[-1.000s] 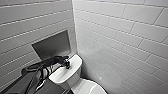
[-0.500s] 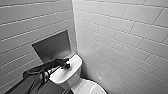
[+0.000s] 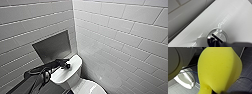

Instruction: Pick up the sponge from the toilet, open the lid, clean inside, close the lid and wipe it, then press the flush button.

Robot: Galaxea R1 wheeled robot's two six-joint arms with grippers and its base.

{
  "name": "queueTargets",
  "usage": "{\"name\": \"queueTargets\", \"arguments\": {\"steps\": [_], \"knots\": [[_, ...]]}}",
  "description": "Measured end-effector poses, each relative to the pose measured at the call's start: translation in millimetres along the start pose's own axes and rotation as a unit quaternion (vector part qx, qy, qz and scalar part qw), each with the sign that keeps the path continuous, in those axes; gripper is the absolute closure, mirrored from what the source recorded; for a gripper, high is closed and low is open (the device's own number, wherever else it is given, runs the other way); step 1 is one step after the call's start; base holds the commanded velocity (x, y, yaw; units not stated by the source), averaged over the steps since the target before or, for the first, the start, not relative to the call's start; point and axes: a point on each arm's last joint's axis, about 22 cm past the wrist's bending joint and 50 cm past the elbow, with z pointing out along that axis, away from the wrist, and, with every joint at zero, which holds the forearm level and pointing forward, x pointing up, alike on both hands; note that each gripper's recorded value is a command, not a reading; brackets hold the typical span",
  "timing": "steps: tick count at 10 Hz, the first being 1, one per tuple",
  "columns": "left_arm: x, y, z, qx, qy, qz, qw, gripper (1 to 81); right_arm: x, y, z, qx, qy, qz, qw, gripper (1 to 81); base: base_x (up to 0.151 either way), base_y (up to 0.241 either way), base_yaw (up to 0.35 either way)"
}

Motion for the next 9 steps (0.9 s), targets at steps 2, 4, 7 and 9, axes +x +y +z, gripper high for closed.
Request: {"name": "queueTargets", "arguments": {"steps": [2, 4, 7, 9], "knots": [[0, 0, 0, 0.0, -0.001, 0.0, 1.0, 81.1, 1, 2, 0, -0.003, 0.001, 0.0, 1.0, 81.1, 0.0, 0.0, 0.0], [1, -1, -4, 0.002, -0.009, 0.001, 1.0, 81.1, 1, 3, 0, -0.003, 0.001, 0.0, 1.0, 81.1, 0.0, 0.0, 0.0], [38, 3, -41, -0.024, -0.018, -0.045, 0.9985, 81.1, -2, 4, -1, -0.003, 0.005, 0.001, 1.0, 81.1, 0.0, 0.0, 0.0], [37, 9, -54, -0.055, -0.03, -0.051, 0.9967, 81.1, -1, 4, -1, -0.003, 0.006, 0.001, 1.0, 81.1, 0.0, 0.0, 0.0]]}}
